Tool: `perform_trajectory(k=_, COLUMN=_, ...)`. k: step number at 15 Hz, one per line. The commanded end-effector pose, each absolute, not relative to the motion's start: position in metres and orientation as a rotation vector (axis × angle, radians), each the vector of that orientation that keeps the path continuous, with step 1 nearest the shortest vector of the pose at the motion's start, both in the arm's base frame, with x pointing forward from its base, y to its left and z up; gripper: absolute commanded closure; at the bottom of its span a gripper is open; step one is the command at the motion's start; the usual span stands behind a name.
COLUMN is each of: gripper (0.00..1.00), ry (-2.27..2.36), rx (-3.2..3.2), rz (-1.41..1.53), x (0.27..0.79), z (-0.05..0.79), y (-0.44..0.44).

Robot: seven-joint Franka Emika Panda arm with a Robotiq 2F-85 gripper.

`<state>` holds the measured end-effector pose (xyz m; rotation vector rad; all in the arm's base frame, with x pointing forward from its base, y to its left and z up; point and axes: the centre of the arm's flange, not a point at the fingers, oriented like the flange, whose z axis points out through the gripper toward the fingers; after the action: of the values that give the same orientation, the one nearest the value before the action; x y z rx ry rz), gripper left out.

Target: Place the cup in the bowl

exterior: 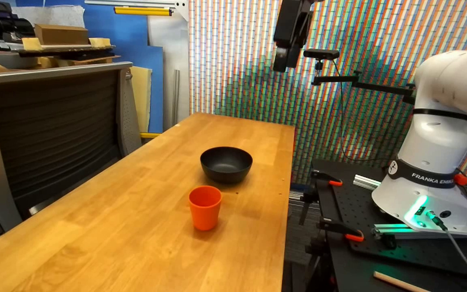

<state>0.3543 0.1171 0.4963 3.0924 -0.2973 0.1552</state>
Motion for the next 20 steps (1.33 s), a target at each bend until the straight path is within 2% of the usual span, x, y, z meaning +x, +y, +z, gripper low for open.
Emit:
perform_trajectory(k=1, gripper=0.00, ry=-0.328, rx=2.985, rz=0.016, x=0.429, z=0.451, y=0.134)
perform_trajectory(k=12, gripper=0.00, ry=-0.128, rx=3.048, rz=-0.244, x=0.558, z=0.315, y=0.169)
perform_trajectory(k=17, gripper=0.00, ry=-0.124, rx=3.074, rz=-0.404, x=0.579, z=0.256, y=0.175)
perform_trajectory(k=20, gripper=0.00, ry=-0.150, rx=3.100, rz=-0.507, x=0.572, z=0.234, y=0.175)
